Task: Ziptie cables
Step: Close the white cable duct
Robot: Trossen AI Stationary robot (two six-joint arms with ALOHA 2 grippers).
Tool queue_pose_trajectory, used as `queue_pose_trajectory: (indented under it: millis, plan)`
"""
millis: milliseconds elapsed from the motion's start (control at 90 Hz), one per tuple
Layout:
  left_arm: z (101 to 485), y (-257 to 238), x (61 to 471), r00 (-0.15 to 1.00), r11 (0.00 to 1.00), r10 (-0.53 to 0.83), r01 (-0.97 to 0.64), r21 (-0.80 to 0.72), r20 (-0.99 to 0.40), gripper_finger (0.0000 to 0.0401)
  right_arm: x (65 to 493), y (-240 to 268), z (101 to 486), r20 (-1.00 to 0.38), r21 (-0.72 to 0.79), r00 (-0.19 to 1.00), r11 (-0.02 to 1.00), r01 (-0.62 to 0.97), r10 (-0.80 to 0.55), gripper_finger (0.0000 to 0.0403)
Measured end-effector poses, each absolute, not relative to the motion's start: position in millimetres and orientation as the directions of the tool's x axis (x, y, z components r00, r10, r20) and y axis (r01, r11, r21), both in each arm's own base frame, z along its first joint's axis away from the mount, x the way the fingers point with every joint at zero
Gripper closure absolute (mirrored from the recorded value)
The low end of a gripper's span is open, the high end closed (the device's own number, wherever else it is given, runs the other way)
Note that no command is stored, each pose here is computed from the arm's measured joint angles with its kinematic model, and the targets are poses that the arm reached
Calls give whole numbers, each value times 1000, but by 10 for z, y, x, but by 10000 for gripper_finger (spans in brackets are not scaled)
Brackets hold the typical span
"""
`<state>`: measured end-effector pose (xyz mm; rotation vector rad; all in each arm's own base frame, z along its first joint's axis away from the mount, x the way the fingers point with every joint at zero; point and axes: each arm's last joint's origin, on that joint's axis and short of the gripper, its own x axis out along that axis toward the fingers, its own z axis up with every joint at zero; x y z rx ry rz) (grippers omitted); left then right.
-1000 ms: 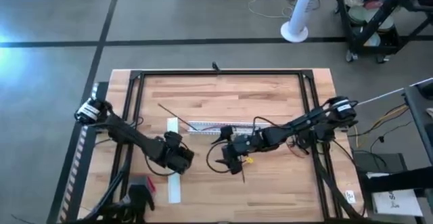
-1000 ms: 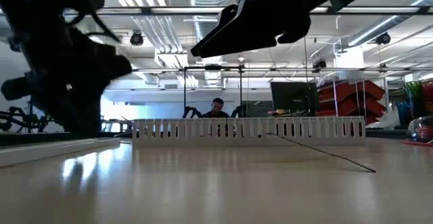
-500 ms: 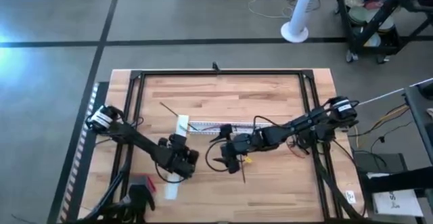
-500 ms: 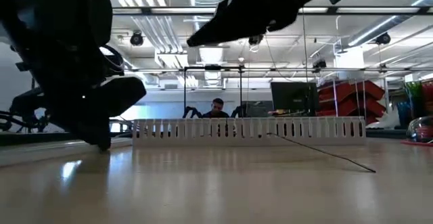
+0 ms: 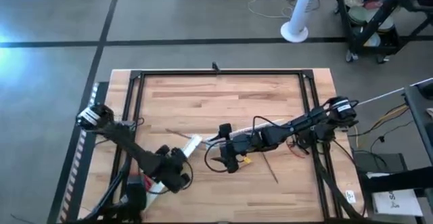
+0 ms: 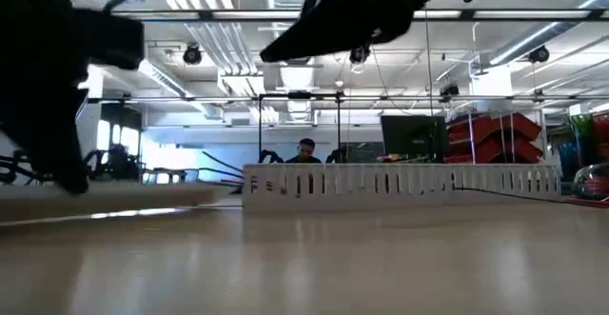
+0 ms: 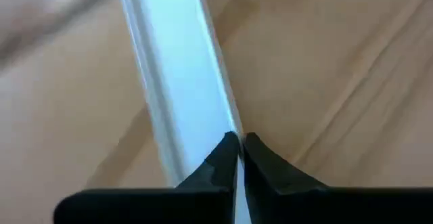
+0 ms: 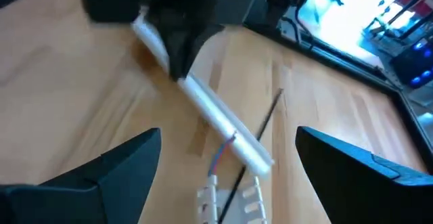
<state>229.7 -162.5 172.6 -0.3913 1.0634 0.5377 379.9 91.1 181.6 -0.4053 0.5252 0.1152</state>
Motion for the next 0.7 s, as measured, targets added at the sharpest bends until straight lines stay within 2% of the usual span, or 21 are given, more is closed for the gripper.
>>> queue_pose_trajectory:
  millis: [233, 378, 489, 600, 700]
  plan:
    - [2072, -1517, 2156, 443, 877, 183, -477, -58, -878, 401, 3798, 956, 1752, -522, -372, 853, 897, -238, 10, 71]
    - [2368, -1378, 2043, 545, 881, 200, -463, -94, -814, 401, 3822, 1047, 1737, -464, -537, 884, 814, -221, -66, 71]
    - [2587, -1234, 1962, 634, 868, 228, -477, -142, -739, 401, 3874, 1126, 1699, -376, -726, 915, 660, -192, -147, 71]
    - [2750, -1114, 1899, 701, 868, 215, -456, -196, -680, 401, 3936, 1151, 1668, -270, -898, 935, 410, -158, -231, 71]
    - [2859, -1026, 1870, 759, 878, 196, -418, -234, -621, 401, 3997, 1123, 1630, -185, -973, 940, 185, -135, -285, 71]
